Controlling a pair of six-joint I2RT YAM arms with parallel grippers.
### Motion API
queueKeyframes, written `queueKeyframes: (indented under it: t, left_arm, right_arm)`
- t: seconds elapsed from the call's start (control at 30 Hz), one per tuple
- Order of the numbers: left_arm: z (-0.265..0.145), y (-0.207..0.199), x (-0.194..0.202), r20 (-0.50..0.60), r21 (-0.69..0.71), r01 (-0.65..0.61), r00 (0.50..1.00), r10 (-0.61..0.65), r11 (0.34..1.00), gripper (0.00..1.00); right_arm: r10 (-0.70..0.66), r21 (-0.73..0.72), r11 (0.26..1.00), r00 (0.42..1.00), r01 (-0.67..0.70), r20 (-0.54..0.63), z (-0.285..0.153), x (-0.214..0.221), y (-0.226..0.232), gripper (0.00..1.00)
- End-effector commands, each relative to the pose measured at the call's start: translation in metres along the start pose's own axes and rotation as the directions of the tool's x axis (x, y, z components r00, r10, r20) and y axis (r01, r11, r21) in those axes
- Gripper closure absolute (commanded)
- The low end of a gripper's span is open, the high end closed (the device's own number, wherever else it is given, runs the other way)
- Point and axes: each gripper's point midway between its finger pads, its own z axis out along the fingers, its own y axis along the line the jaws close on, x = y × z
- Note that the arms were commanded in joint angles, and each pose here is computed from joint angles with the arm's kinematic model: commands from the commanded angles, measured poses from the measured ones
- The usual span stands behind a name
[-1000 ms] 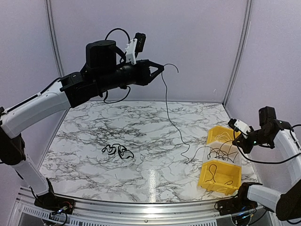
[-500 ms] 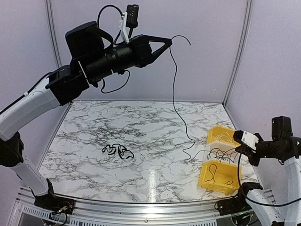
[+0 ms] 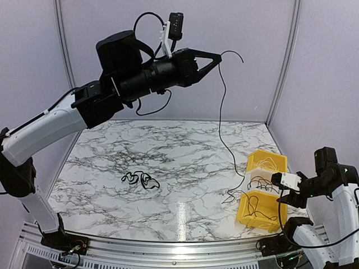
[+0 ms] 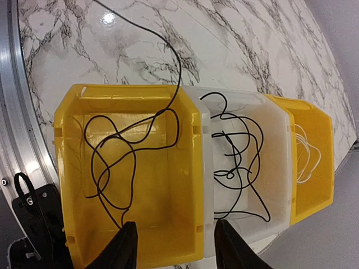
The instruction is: Untangle the cables
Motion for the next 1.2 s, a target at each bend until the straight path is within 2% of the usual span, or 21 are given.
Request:
queueKeyframes:
  t: [0.0, 0.13, 0.2, 0.27, 0.33, 0.43, 0.57, 0.63, 0.83, 1.0, 1.17]
  left_arm:
    - [0.02, -0.001, -0.001, 0.043, 0.028, 0.029, 0.999, -0.03, 0.999, 1.0]
    - [0.037, 0.006, 0.013, 0.034, 0.027, 0.05, 0.998, -0.051, 0.998, 1.0]
    - [0.042, 0.011, 0.019, 0.039, 0.003, 0.045, 0.998, -0.045, 0.999, 1.0]
    - [0.046, 0.017, 0.022, 0.047, -0.029, 0.033, 0.998, -0.031, 0.999, 1.0]
    - [0.048, 0.024, 0.026, 0.054, -0.067, 0.016, 0.998, -0.013, 0.998, 1.0]
    - [0.049, 0.033, 0.026, 0.07, -0.12, 0.006, 0.998, 0.002, 0.993, 1.0]
    - [0.048, 0.038, 0.022, 0.092, -0.147, 0.009, 0.996, 0.005, 0.989, 1.0]
    - [0.048, 0.04, 0.021, 0.098, -0.157, 0.008, 0.995, 0.008, 0.988, 1.0]
    - [0.048, 0.042, 0.019, 0.107, -0.171, 0.001, 0.994, 0.017, 0.985, 1.0]
    - [0.048, 0.042, 0.019, 0.108, -0.17, 0.004, 0.994, 0.015, 0.985, 1.0]
    - [0.047, 0.042, 0.018, 0.107, -0.172, 0.001, 0.994, 0.017, 0.985, 1.0]
  right_arm:
    - [0.0, -0.001, 1.0, 1.0, 0.0, 0.02, -0.012, -0.011, -0.008, 0.48]
    - [0.017, 0.011, 1.0, 0.984, -0.019, 0.178, -0.03, -0.047, -0.014, 0.34]
    - [-0.035, 0.018, 0.999, 0.962, 0.031, 0.27, -0.041, -0.067, -0.014, 0.25]
    - [-0.073, 0.086, 0.995, 0.941, 0.047, 0.331, -0.051, -0.082, -0.028, 0.17]
    - [-0.08, 0.109, 0.993, 0.907, 0.038, 0.413, -0.064, -0.101, -0.036, 0.09]
    - [-0.051, 0.061, 0.998, 0.83, 0.021, 0.555, -0.081, -0.131, -0.041, 0.05]
    - [0.074, -0.062, 0.997, 0.728, -0.043, 0.682, -0.093, -0.158, -0.061, 0.09]
    - [0.104, -0.119, 0.992, 0.717, -0.029, 0.689, -0.089, -0.165, -0.062, 0.11]
    - [0.105, -0.252, 0.964, 0.743, 0.089, 0.661, -0.072, -0.184, -0.039, 0.15]
    - [0.094, -0.296, 0.947, 0.769, 0.128, 0.633, -0.055, -0.194, -0.028, 0.18]
    - [0.099, -0.34, 0.932, 0.811, 0.128, 0.577, -0.032, -0.192, -0.024, 0.35]
